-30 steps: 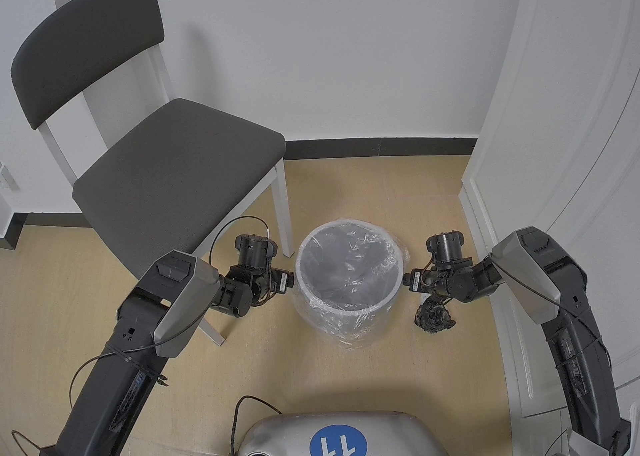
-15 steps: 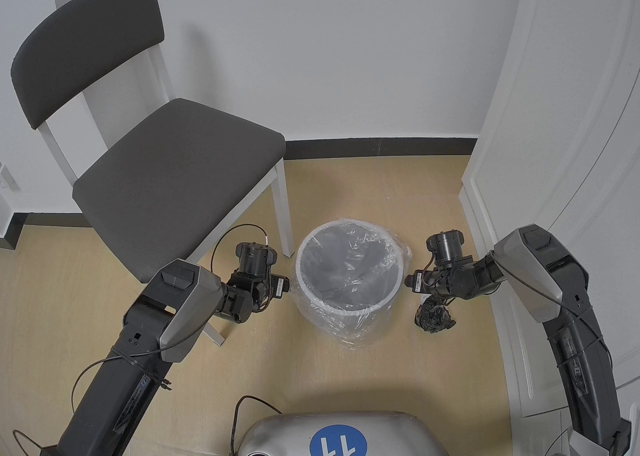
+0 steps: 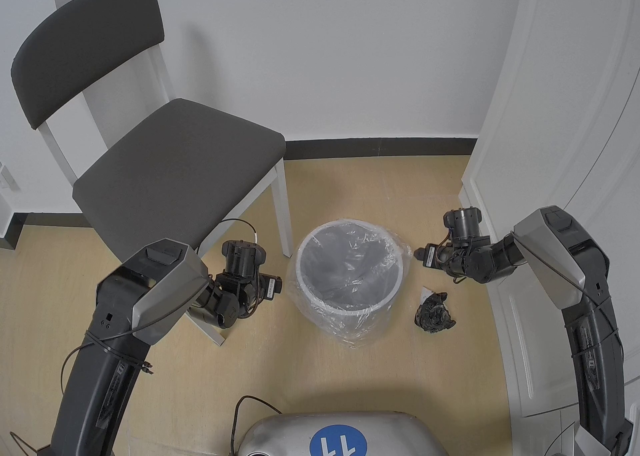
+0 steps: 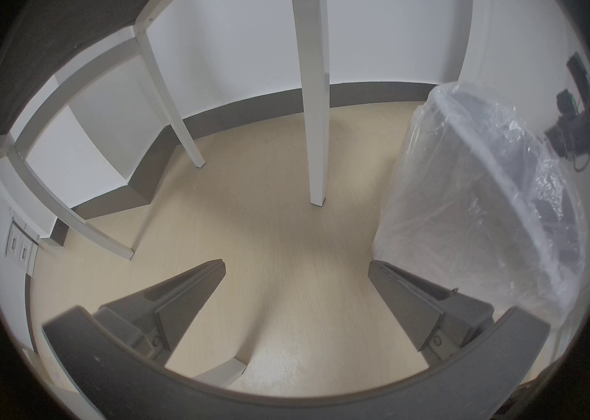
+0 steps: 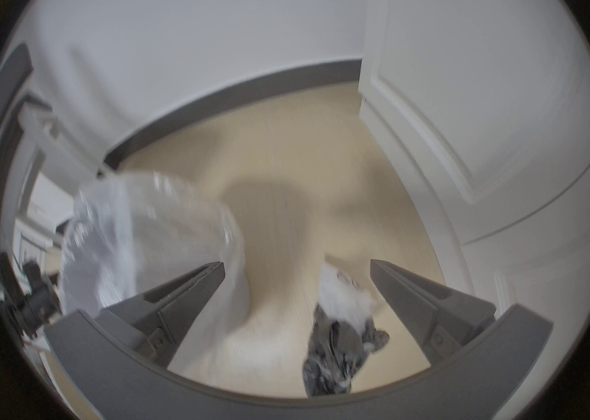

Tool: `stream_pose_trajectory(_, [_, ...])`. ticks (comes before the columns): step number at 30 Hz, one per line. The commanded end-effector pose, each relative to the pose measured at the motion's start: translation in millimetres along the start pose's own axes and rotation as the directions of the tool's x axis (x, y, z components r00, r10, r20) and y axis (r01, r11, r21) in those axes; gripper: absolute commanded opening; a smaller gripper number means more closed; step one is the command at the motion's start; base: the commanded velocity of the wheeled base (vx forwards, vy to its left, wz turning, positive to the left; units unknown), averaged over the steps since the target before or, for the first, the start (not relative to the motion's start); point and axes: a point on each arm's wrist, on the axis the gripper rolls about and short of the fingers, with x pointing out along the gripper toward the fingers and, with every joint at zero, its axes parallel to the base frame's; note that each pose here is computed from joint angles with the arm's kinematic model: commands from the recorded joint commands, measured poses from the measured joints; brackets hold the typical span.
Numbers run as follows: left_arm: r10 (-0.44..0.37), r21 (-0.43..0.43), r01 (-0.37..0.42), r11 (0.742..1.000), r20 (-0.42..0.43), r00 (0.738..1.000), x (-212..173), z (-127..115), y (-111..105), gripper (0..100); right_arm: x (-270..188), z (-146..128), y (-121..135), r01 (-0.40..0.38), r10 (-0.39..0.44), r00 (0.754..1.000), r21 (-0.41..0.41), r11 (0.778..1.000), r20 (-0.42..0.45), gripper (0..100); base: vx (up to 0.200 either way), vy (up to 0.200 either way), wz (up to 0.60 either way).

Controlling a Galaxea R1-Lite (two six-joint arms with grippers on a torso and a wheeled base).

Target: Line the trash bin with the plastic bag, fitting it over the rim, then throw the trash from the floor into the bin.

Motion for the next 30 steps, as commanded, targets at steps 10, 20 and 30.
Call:
stream_pose_trajectory(10, [-0.004, -0.003, 0.004, 1.000, 0.019, 1.000, -5.6, 8.2, -1.0, 100, 22.4, -13.2, 18.0, -0.070, 0.068, 0.997, 0.066, 0.995, 0.032, 100, 0.000, 0.000, 0.00])
stream_pose_trajectory(20, [-0.010, 0.002, 0.010, 1.000, 0.021, 1.000, -4.9, 7.1, -5.9, 100, 41.3, -31.4, 19.3, -0.049, 0.054, 0.994, 0.051, 0.997, -0.099, 100, 0.000, 0.000, 0.00])
stream_pose_trajectory(30, [-0.010, -0.007, 0.011, 1.000, 0.024, 1.000, -5.5, 6.6, -5.7, 100, 43.9, -32.3, 13.0, -0.024, 0.030, 0.993, 0.058, 0.998, -0.113, 100, 0.000, 0.000, 0.00])
